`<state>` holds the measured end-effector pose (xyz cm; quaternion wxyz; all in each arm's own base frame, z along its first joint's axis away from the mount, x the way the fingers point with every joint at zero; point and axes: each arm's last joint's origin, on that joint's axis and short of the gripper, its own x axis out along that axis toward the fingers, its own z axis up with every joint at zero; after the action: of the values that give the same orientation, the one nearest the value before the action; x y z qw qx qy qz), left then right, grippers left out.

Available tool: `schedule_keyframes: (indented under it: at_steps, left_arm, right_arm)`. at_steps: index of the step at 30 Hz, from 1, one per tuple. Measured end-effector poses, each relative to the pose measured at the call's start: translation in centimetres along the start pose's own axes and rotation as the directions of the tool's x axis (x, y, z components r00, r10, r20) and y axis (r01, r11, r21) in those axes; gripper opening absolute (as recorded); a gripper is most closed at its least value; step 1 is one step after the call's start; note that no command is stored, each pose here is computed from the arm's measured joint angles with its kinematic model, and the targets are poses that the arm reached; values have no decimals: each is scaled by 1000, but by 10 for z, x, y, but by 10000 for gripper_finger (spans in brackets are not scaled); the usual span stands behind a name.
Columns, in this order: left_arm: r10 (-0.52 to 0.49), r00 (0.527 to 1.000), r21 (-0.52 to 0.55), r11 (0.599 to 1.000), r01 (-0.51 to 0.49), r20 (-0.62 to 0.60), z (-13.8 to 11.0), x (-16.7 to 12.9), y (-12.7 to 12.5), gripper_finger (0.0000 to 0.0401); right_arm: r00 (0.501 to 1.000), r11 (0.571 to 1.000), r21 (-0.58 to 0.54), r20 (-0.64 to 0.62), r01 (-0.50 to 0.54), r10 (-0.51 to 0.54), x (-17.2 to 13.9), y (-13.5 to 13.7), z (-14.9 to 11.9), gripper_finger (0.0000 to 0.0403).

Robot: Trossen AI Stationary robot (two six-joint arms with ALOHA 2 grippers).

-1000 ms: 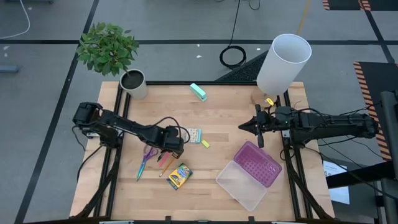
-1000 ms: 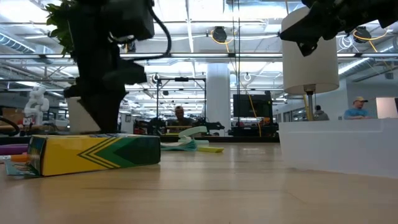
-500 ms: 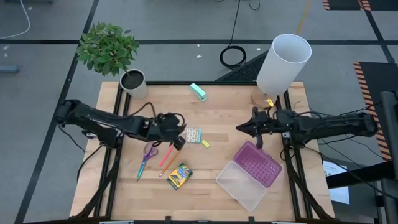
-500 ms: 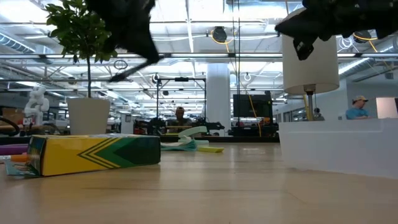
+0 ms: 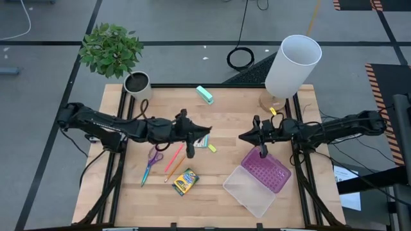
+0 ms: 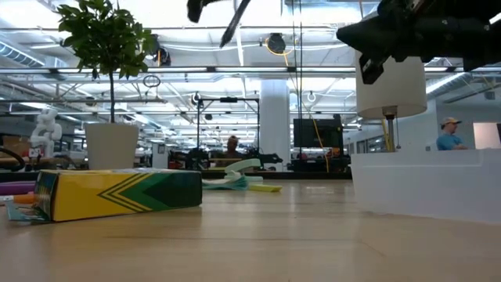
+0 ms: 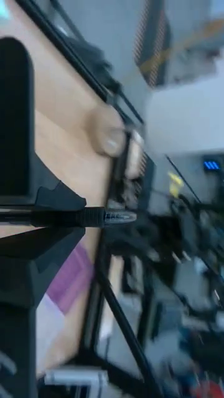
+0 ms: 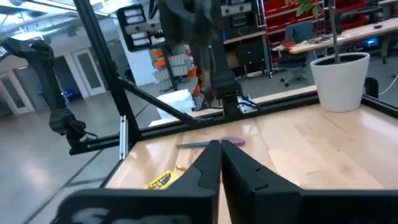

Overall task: Pack school essentials
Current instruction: Put the black pen into the violet supply box

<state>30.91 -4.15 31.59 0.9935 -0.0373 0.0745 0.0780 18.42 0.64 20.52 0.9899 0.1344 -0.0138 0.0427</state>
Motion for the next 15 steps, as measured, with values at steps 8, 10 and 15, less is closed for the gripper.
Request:
schedule_keyframes:
  at_steps: [8,10,15]
  left_arm:
    - [-234,962,120,969,218,138,-2,21,-13,35]
    - [-292,941,153,951,267,173,-4,27,-16,35]
    - [-383,896,215,916,338,223,-12,40,-19,35]
  right_arm:
    - [996,996,-51,31,-77,79,12,11,-8,97]
    - [995,994,-58,35,-95,98,14,13,-10,128]
    - [989,986,-74,14,-148,150,24,19,-15,213]
